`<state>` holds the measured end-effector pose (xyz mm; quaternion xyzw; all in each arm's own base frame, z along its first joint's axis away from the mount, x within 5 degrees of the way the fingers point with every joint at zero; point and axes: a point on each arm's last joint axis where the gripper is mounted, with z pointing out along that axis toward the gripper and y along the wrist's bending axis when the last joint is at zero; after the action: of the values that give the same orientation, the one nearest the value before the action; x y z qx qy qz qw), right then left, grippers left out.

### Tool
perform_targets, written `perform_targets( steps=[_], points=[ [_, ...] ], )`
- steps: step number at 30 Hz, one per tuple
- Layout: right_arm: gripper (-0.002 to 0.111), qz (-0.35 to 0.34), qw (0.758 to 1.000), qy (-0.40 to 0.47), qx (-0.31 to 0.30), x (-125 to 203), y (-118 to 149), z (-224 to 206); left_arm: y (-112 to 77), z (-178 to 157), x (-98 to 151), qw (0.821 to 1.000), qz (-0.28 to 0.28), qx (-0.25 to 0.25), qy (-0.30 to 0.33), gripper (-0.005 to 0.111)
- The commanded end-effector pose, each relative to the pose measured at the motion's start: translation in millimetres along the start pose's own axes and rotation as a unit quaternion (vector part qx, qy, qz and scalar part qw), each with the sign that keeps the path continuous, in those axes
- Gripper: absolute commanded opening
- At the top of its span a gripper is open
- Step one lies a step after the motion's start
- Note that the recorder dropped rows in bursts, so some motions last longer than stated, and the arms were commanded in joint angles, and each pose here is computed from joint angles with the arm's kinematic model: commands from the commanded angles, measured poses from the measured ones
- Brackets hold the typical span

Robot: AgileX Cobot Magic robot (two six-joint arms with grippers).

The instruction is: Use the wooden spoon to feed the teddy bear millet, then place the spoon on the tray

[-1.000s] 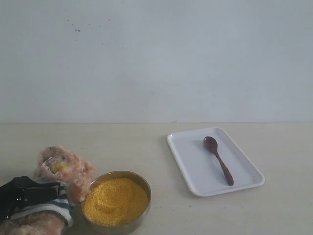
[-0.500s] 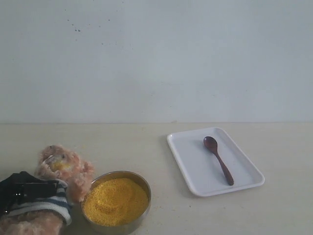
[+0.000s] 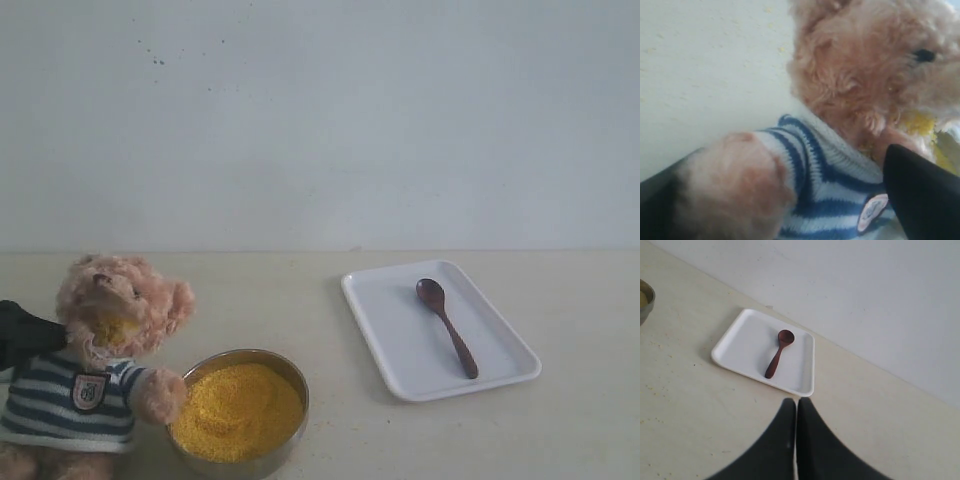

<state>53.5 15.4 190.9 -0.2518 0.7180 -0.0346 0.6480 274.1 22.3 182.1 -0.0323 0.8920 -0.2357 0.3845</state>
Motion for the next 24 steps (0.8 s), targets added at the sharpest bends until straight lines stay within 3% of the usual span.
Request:
perform_targets(
  steps=[1,6,9,11,12,13,14,17,19,21,22,23,24],
  points=[
    [0.000,-0.001,1.000,-0.004,0.003,-1,0,0,-2.8,-27,-14,0.992,0.077,-0.090,-0.033,0.086],
    [0.000,-0.001,1.000,-0.004,0.003,-1,0,0,-22.4,-66,-42,0.976,0.121,-0.132,-0.124,0.084],
    [0.000,-0.001,1.000,-0.004,0.003,-1,0,0,-36.4,-96,-63,0.956,0.144,-0.166,-0.192,0.082],
    [0.000,-0.001,1.000,-0.004,0.003,-1,0,0,-44.7,-114,-73,0.951,0.085,-0.168,-0.247,0.069],
    [0.000,-0.001,1.000,-0.004,0.003,-1,0,0,-47.4,-120,-75,0.949,0.017,-0.152,-0.275,0.060],
    [0.000,-0.001,1.000,-0.004,0.003,-1,0,0,-51.7,-126,-76,0.945,-0.044,-0.128,-0.298,0.043],
    [0.000,-0.001,1.000,-0.004,0.003,-1,0,0,-60.6,-134,-73,0.939,-0.106,-0.084,-0.315,0.011],
    [0.000,-0.001,1.000,-0.004,0.003,-1,0,0,-68.3,-154,-72,0.917,-0.154,-0.075,-0.360,0.004],
    [0.000,-0.001,1.000,-0.004,0.003,-1,0,0,-68.1,-183,-68,0.880,-0.169,-0.134,-0.424,0.004],
    [0.000,-0.001,1.000,-0.004,0.003,-1,0,0,-76.2,-218,-59,0.847,-0.130,-0.191,-0.479,0.004],
    [0.000,-0.001,1.000,-0.004,0.003,-1,0,0,-81.9,-234,-53,0.833,-0.086,-0.226,-0.497,0.004],
    [0.000,-0.001,1.000,-0.004,0.003,-1,0,0,-93.9,-254,-44,0.822,-0.002,-0.261,-0.507,0.004],
    [0.000,-0.001,1.000,-0.004,0.003,-1,0,0,-100.1,-262,-39,0.815,0.029,-0.269,-0.513,0.004]
  ],
)
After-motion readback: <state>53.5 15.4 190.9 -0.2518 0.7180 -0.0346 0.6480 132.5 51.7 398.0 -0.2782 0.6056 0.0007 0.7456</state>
